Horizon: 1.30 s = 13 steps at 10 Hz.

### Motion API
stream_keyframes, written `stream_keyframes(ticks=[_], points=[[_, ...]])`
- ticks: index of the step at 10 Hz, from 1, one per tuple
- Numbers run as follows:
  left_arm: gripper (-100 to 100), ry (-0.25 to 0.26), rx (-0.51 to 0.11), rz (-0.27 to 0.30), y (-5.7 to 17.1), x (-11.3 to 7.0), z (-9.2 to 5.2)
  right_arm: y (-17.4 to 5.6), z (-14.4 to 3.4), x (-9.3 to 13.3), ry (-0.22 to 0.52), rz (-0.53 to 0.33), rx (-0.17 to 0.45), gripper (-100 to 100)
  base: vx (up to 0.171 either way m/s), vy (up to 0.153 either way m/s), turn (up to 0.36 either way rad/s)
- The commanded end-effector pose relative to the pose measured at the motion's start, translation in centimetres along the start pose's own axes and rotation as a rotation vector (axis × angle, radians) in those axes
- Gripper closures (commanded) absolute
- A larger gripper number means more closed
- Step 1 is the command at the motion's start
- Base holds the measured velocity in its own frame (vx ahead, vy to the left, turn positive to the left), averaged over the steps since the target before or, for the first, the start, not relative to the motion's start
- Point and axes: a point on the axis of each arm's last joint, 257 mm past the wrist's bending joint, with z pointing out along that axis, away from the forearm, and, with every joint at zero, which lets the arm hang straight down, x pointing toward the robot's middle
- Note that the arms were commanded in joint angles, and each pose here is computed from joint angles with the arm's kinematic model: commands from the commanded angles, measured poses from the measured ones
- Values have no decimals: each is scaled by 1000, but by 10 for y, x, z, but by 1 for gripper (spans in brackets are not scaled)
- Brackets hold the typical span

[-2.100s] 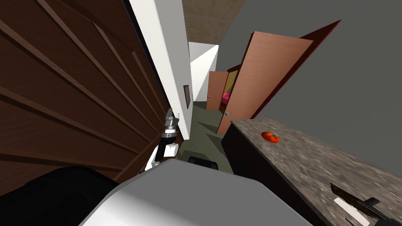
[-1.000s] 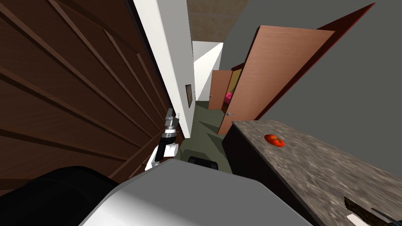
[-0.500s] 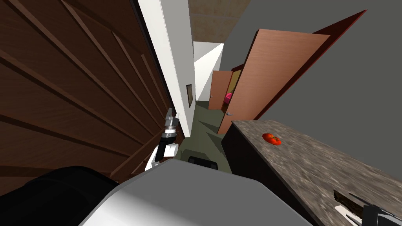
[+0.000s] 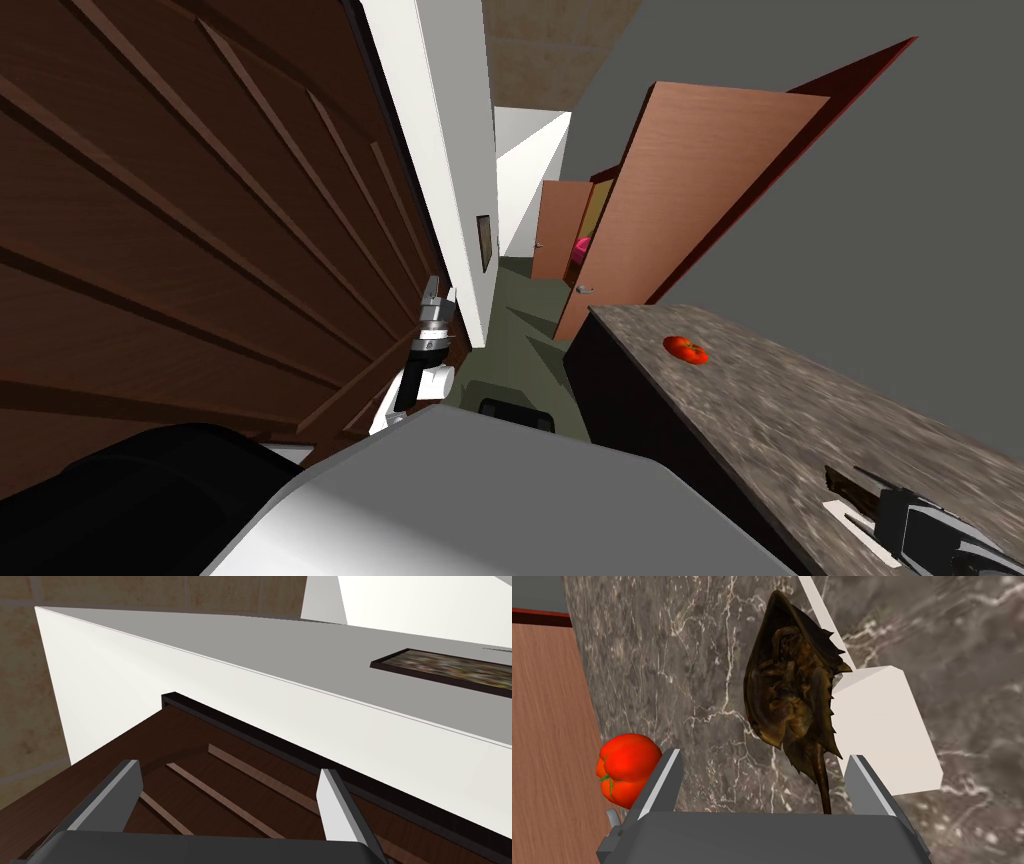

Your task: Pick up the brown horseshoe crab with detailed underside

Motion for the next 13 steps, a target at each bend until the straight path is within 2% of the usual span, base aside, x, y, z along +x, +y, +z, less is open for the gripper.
stream_keyframes(ticks=[1,2,3,5,6,8,9,10,11,12,13], points=[[0,0,0,0,0,0,0,-2,3,-5,2,0,-8,-100,-53,-14,22],[0,0,0,0,0,0,0,10,4,-8,-4,-8,-30,-100,-27,-1,0],[0,0,0,0,0,0,0,-20,9,-9,10,9,12,-100,-64,0,8],[0,0,0,0,0,0,0,3,10,-13,4,-9,-31,-100,-47,-8,8],[0,0,0,0,0,0,0,-24,15,-13,22,6,10,-100,-47,-10,11],[0,0,0,0,0,0,0,-4,15,-17,16,-10,-29,-100,-39,-7,9],[0,0,0,0,0,0,0,-33,19,-16,35,6,15,-100,-65,-7,9],[0,0,0,0,0,0,0,-15,19,-17,32,-9,-19,-100,-65,-9,20],[0,0,0,0,0,0,0,-11,19,-18,31,-12,-27,-100,-25,-2,-4],[0,0,0,0,0,0,0,-37,22,-16,51,1,13,-100,-47,-3,9],[0,0,0,0,0,0,0,-28,22,-16,51,-6,-2,-100,-55,-9,18]])
